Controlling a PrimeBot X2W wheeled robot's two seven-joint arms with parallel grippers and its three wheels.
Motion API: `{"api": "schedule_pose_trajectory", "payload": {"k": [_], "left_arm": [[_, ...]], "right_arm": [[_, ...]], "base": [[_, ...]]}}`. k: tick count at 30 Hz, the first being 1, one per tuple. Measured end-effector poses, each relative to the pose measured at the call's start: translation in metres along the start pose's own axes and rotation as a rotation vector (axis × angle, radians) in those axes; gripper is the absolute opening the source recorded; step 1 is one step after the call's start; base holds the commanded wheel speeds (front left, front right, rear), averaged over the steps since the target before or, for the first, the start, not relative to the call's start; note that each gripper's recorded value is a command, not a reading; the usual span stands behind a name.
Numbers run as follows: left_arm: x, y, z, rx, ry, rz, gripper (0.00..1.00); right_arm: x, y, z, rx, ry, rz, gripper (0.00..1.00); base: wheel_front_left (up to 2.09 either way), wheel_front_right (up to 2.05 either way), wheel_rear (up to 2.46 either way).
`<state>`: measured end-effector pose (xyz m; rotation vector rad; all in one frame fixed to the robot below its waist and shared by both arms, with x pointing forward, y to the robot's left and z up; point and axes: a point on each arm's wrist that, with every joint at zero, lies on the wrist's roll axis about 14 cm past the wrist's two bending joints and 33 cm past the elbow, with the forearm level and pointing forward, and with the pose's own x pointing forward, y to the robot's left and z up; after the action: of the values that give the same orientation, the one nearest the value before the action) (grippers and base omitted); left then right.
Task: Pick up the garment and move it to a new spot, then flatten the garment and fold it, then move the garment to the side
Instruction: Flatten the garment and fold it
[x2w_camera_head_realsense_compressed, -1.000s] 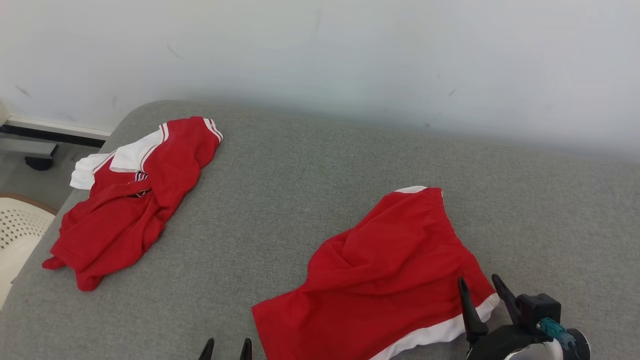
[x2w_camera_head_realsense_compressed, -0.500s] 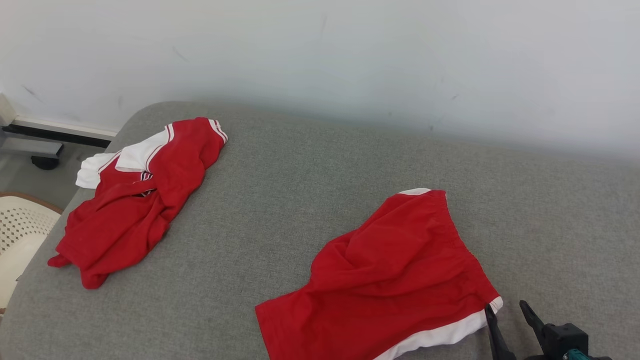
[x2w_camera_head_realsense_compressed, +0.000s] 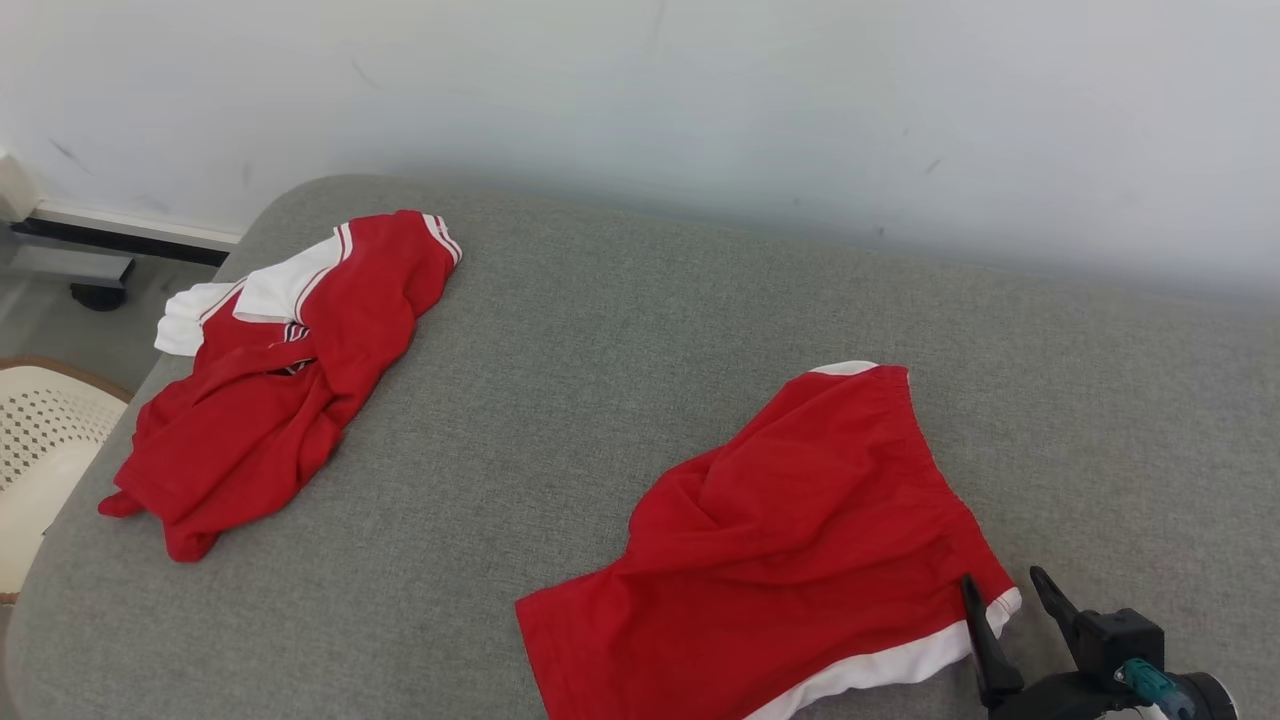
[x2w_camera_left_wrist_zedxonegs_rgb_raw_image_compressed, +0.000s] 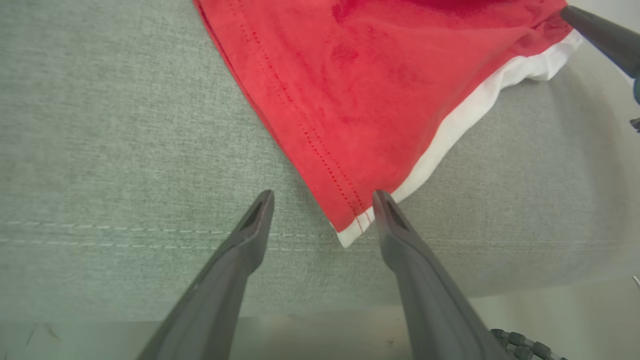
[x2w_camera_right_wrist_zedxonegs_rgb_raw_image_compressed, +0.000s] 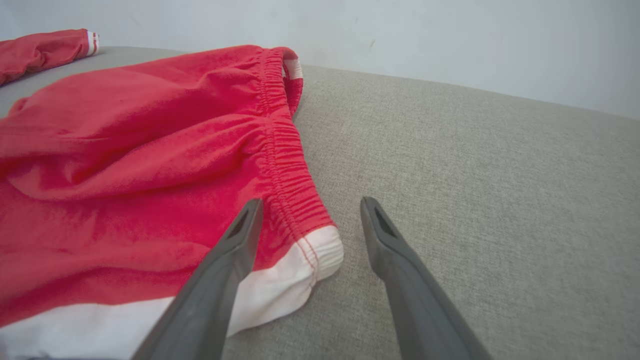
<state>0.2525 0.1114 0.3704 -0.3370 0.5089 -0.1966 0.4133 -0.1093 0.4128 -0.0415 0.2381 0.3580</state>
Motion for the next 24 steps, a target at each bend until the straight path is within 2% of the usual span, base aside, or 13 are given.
{"api": "schedule_pose_trajectory", "payload": {"k": [7, 16, 17, 18, 19, 20, 21, 24], "left_arm": [[0.002, -0.008, -0.016, -0.01, 0.099, -0.05, 1.0], [0.008, -0.009, -0.027, -0.025, 0.153, -0.061, 1.0], [0.009, -0.008, -0.029, -0.028, 0.157, -0.058, 0.99], [0.009, -0.009, -0.029, -0.028, 0.157, -0.059, 0.91], [0.01, -0.009, -0.029, -0.032, 0.154, -0.058, 0.39], [0.011, -0.008, -0.029, -0.047, 0.148, -0.053, 0.26], [0.012, -0.008, -0.029, -0.039, 0.147, -0.057, 0.0], [0.015, -0.009, -0.02, -0.061, 0.089, -0.049, 0.0]], "right_arm": [[0.004, 0.002, 0.0, -0.006, 0.006, 0.011, 1.0], [0.006, 0.004, -0.012, -0.007, 0.046, 0.023, 1.0], [0.006, 0.005, -0.012, -0.007, 0.049, 0.023, 1.0], [0.005, 0.005, -0.016, -0.009, 0.061, 0.025, 1.0], [0.004, 0.006, -0.019, -0.007, 0.07, 0.027, 0.67], [0.004, 0.006, -0.02, -0.005, 0.076, 0.026, 0.38], [0.004, 0.007, -0.021, -0.006, 0.079, 0.03, 0.0], [0.005, 0.009, -0.016, 0.003, 0.066, 0.033, 0.0]], "base": [[0.0, 0.0, 0.0], [0.0, 0.0, 0.0], [0.0, 0.0, 0.0], [0.0, 0.0, 0.0], [0.0, 0.0, 0.0], [0.0, 0.0, 0.0], [0.0, 0.0, 0.0], [0.0, 0.0, 0.0]]}}
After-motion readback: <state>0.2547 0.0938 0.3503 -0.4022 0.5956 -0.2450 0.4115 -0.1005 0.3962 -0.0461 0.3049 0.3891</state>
